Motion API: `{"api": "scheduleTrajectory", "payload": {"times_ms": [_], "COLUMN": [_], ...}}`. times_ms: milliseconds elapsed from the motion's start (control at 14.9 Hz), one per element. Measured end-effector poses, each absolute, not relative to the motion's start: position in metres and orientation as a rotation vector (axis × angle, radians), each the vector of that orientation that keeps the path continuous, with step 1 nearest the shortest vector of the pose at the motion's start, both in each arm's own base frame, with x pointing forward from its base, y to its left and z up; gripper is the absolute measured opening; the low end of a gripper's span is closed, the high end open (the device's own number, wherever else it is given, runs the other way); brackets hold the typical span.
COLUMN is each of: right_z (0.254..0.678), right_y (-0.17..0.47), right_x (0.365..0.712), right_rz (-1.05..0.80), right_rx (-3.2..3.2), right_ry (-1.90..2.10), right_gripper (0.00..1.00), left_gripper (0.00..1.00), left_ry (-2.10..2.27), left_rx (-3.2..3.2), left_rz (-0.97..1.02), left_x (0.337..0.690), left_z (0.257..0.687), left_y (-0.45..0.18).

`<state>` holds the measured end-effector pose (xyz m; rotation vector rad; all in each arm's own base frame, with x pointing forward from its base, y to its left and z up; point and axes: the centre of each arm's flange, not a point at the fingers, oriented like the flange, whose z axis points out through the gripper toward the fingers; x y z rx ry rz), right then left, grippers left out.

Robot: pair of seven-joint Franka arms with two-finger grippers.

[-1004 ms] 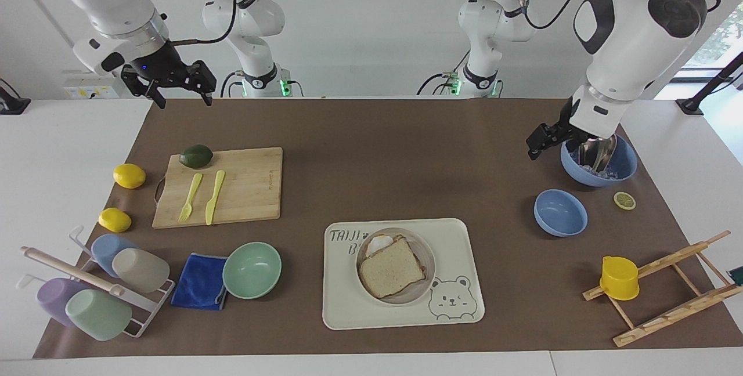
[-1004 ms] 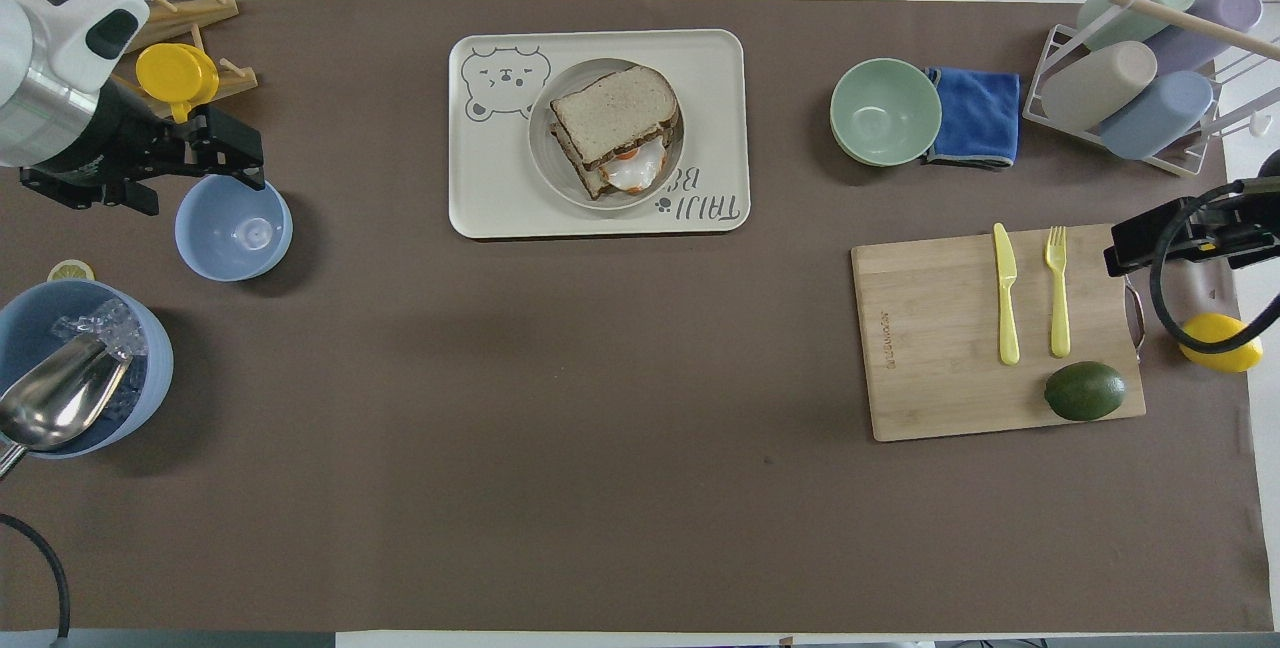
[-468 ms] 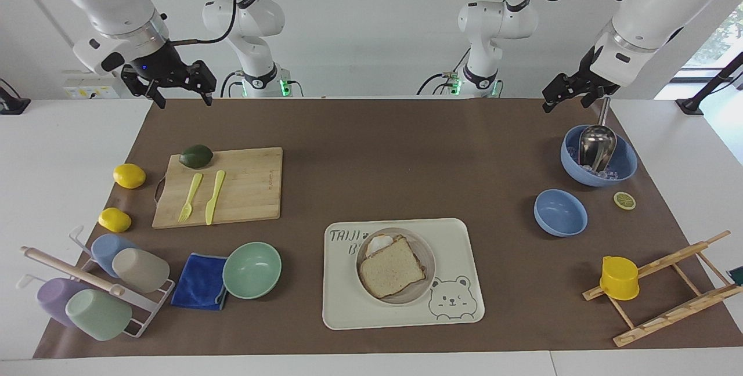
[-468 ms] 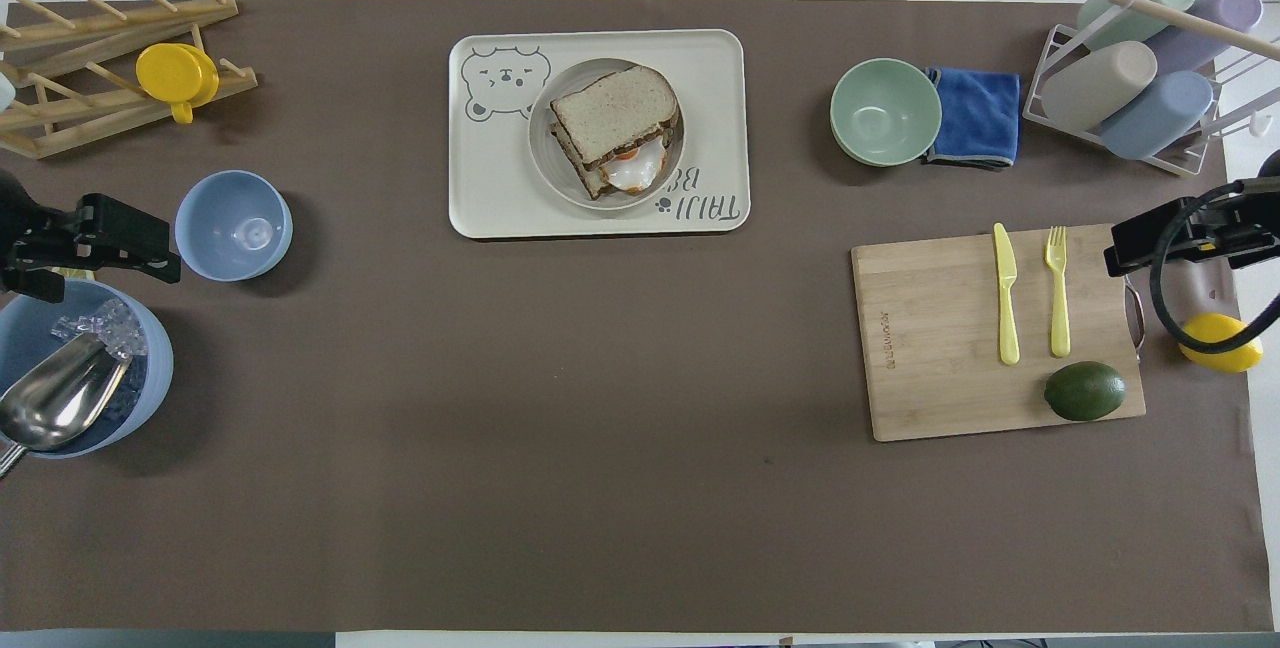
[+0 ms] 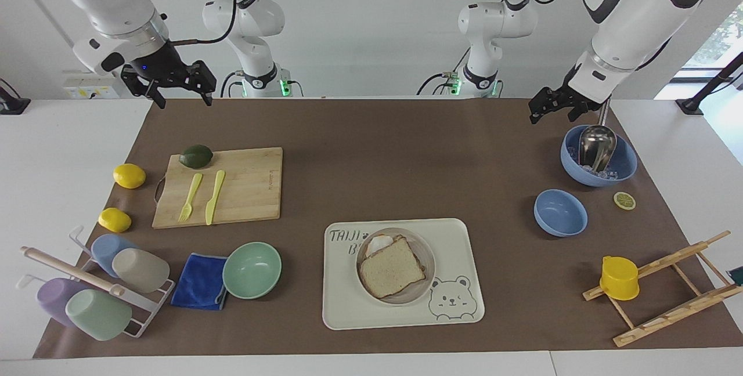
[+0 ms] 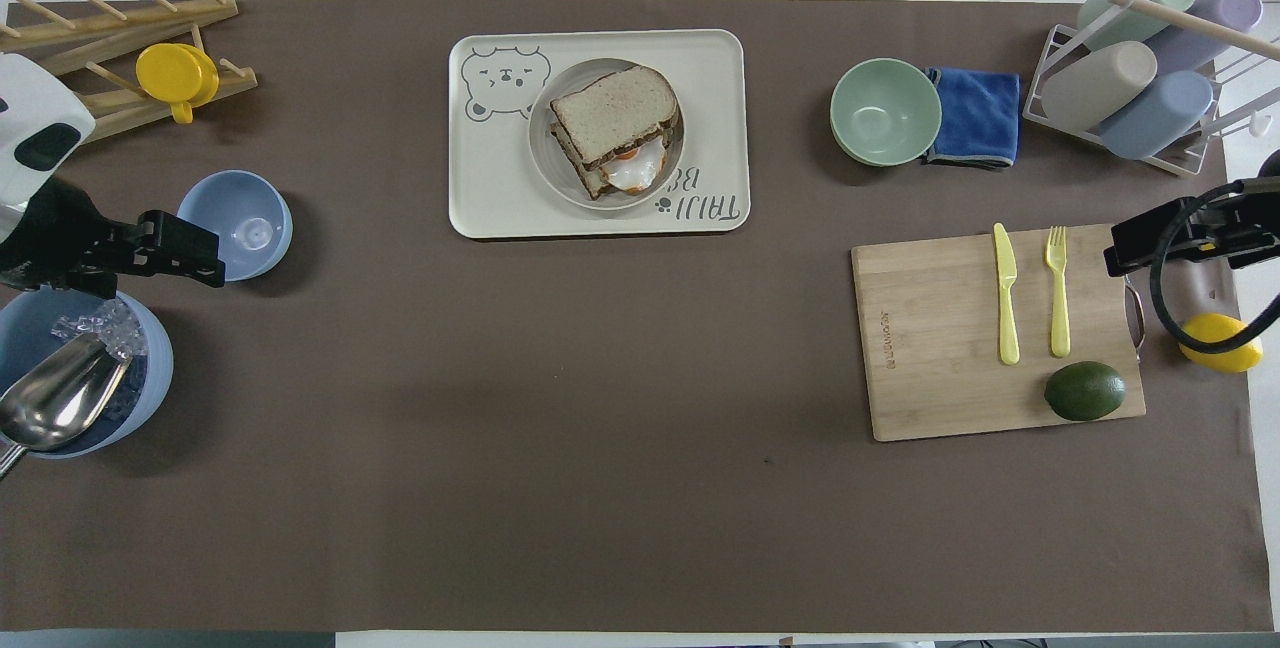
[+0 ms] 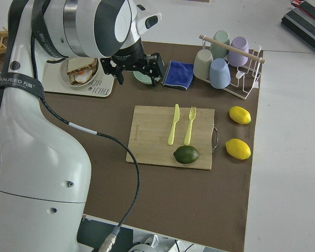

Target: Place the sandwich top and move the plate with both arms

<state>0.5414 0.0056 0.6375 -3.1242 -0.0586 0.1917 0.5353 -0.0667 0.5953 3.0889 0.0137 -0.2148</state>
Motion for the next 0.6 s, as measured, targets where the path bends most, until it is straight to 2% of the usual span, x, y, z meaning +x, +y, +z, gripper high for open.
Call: {"api": "scheduleTrajectory", "payload": {"times_ms": [201,602], "right_z": [0.638,0.638], "right_y": [0.006,0.006], "right_x": [0.541,0.541], "right_rz": [0.192,0.192], "right_rx": [-3.124,-3.124], "right_ry": [-0.059,-0.059], "right_gripper": [1.00,1.00], "left_gripper": [1.00,1.00], "left_ry": [0.006,-0.003], "left_rx": [3.090,3.103], "left_rz": [-0.192,-0.190], "left_x": [0.533,0.534], "left_z": [0.615,0.616], "left_y": [-0.067,-0.067]}}
